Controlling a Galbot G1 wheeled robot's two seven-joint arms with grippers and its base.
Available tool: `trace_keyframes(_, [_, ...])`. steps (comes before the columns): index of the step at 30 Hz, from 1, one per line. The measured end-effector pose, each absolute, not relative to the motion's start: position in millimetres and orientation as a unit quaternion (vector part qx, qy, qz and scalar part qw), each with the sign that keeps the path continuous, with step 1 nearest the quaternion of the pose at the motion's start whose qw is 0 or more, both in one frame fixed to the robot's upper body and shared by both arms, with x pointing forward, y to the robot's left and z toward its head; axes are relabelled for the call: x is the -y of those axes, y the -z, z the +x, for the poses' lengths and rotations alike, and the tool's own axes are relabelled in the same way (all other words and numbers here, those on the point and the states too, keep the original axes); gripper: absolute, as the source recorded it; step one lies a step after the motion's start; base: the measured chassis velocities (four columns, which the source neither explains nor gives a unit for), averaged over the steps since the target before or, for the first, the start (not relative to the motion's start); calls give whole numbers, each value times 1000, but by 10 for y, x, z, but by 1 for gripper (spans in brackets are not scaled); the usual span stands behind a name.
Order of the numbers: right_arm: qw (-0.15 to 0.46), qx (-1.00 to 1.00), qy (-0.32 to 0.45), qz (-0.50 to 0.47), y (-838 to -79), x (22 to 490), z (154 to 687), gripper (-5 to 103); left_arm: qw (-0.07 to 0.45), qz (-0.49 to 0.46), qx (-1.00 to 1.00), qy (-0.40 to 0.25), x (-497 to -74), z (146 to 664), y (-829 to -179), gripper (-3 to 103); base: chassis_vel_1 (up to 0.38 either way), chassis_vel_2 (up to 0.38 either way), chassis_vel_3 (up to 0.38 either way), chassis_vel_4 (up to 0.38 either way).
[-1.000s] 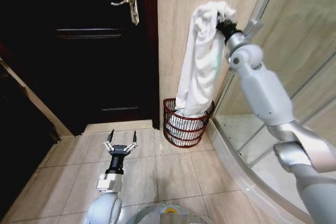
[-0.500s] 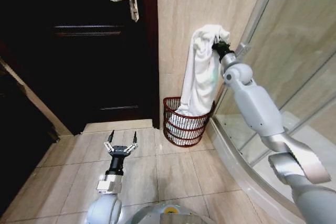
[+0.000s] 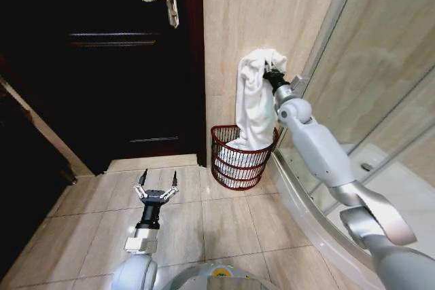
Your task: Discard the used towel into the hamper.
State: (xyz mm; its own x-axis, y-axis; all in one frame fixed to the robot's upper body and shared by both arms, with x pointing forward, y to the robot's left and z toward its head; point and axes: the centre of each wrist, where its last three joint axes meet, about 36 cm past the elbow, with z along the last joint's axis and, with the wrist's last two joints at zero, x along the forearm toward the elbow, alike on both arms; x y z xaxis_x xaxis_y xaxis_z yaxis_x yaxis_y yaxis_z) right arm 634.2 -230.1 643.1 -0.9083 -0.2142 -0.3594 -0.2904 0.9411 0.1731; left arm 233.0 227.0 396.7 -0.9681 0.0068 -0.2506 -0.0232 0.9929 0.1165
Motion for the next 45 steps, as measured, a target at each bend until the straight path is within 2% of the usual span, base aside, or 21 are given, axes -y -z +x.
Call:
trace_keyframes(17, [100, -975, -153, -123, -5715, 2348, 6066, 14, 122, -2, -991, -63, -2273, 2311, -3939, 100, 0, 0, 0, 0])
trace_keyframes(24, [98, -978, -139, -123, -5666, 2343, 5987, 14, 127, -6, -990, -61, -2273, 2361, -3923, 100, 0, 0, 0, 0])
trace_keyframes(29, [67, -981, -130, -125, -5594, 2318, 5850, 14, 125, -6, -990, -60, -2273, 2367, -3899, 100, 0, 0, 0, 0])
trace_keyframes(32, [42, -984, -128, -115, -5534, 2311, 5791, 14, 124, -6, -990, -60, -2275, 2367, -3889, 100, 0, 0, 0, 0])
trace_keyframes(35, [-24, -987, -116, -109, -5438, 2365, 5729, 14, 124, -6, -990, -61, -2288, 2366, -3887, 100, 0, 0, 0, 0])
trace_keyframes(36, [-24, -987, -116, -109, -5438, 2365, 5729, 14, 124, -6, -990, -61, -2288, 2366, -3887, 100, 0, 0, 0, 0])
trace_keyframes(39, [-98, -982, -117, -108, -5416, 2402, 5701, 14, 124, -7, -990, -60, -2297, 2368, -3889, 100, 0, 0, 0, 0])
trace_keyframes(45, [-158, -976, -98, -110, -5303, 2426, 5686, 14, 128, -9, -990, -58, -2301, 2370, -3927, 100, 0, 0, 0, 0])
